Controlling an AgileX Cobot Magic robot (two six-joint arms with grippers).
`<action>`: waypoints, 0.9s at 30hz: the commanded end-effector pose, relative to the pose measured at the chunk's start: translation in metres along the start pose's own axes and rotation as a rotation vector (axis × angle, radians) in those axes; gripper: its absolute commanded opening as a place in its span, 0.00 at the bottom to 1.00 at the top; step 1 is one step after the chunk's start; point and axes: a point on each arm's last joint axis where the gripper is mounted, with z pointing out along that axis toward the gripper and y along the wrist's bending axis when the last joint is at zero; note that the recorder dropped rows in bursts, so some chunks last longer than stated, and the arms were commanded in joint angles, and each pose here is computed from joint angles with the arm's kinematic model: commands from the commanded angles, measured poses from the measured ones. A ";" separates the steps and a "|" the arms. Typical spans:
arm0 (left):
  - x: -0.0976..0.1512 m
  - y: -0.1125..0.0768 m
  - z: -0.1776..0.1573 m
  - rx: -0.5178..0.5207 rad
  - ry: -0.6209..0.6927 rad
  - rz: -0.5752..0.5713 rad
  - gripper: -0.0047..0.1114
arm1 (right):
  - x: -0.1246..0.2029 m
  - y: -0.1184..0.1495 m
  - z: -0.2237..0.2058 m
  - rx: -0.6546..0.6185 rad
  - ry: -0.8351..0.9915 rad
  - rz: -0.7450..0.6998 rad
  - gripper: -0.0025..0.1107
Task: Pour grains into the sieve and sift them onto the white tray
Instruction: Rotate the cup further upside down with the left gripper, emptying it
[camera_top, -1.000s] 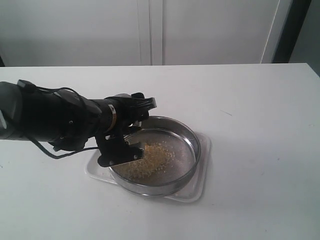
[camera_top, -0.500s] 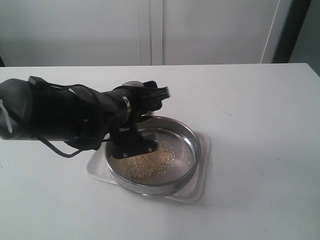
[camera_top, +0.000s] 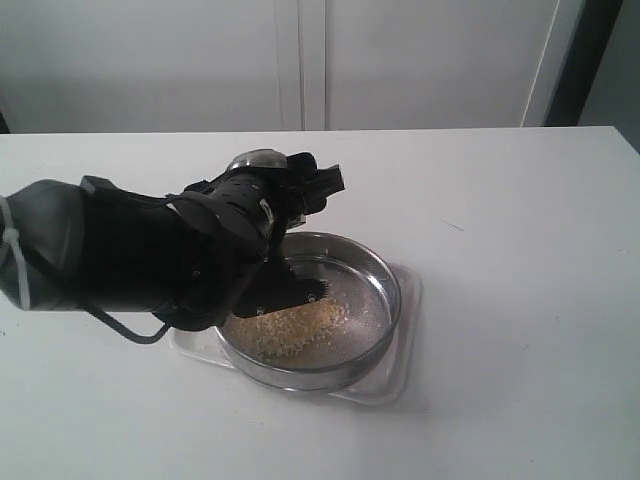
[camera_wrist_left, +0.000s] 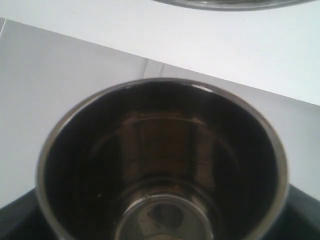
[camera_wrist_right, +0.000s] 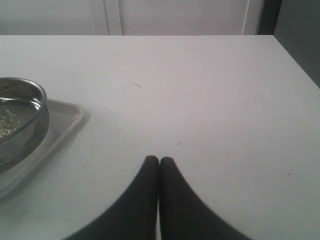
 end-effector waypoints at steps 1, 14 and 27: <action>0.003 0.006 -0.009 -0.006 0.047 -0.056 0.04 | 0.000 0.000 0.000 -0.002 -0.013 -0.003 0.02; 0.005 0.007 -0.015 0.020 0.118 -0.216 0.04 | 0.000 0.000 0.000 -0.002 -0.013 -0.003 0.02; -0.008 0.008 -0.009 0.025 0.098 -0.280 0.04 | 0.000 0.000 0.000 -0.002 -0.013 -0.003 0.02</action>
